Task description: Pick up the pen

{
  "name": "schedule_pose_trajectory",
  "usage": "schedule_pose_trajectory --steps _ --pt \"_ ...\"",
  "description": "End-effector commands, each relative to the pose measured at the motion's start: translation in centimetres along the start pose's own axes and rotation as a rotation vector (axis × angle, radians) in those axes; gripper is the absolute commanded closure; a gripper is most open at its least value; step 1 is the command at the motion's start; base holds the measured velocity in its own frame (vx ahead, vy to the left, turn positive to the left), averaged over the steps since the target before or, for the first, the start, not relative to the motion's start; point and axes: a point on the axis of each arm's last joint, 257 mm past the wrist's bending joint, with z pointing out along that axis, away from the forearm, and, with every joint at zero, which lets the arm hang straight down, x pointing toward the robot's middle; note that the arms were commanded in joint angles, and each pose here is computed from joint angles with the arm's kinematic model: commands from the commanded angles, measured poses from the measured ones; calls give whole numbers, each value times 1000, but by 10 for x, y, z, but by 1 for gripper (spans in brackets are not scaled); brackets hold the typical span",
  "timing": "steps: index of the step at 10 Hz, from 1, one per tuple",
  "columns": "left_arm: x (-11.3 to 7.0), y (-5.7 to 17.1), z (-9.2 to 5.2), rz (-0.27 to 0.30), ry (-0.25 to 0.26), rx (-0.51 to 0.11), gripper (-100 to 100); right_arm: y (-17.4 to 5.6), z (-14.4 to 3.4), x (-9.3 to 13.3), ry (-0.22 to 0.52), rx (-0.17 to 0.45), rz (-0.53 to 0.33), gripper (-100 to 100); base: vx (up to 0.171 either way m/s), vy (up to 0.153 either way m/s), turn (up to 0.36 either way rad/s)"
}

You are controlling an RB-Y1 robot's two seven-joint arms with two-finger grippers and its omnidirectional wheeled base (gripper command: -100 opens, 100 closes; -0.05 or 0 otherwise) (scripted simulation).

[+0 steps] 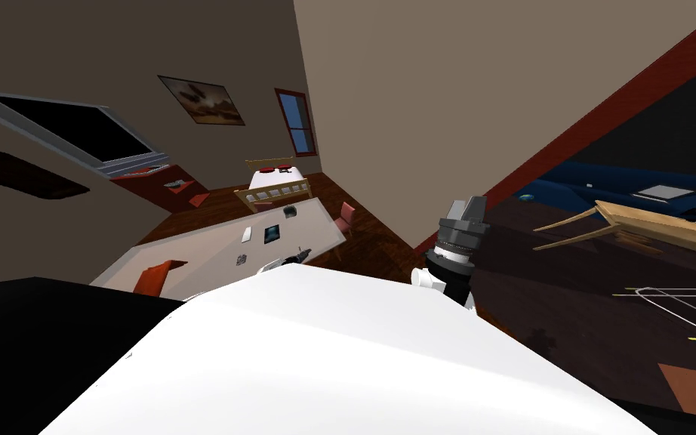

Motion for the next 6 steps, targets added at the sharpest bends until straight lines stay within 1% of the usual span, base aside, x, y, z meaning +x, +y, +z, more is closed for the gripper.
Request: schedule_pose_trajectory --steps 1,3,4,5,6 --pt "-3 19 2 30 0 -41 -100 0 0 0 0 0 0 0 26 -17 -129" --pt "-4 27 1 30 -2 -58 -100 0 0 0 0 0 0 0 22 -3 -28" --pt "-10 49 0 56 -4 -107 -100 0 0 0 0 0 0 0 33 -12 -116" --pt "-10 50 0 56 -4 -109 -100 0 0 0 0 0 0 0 37 -6 -64" --pt "-17 71 -2 80 -7 -156 -100 0 0 0 0 0 0 0 56 -9 -115"
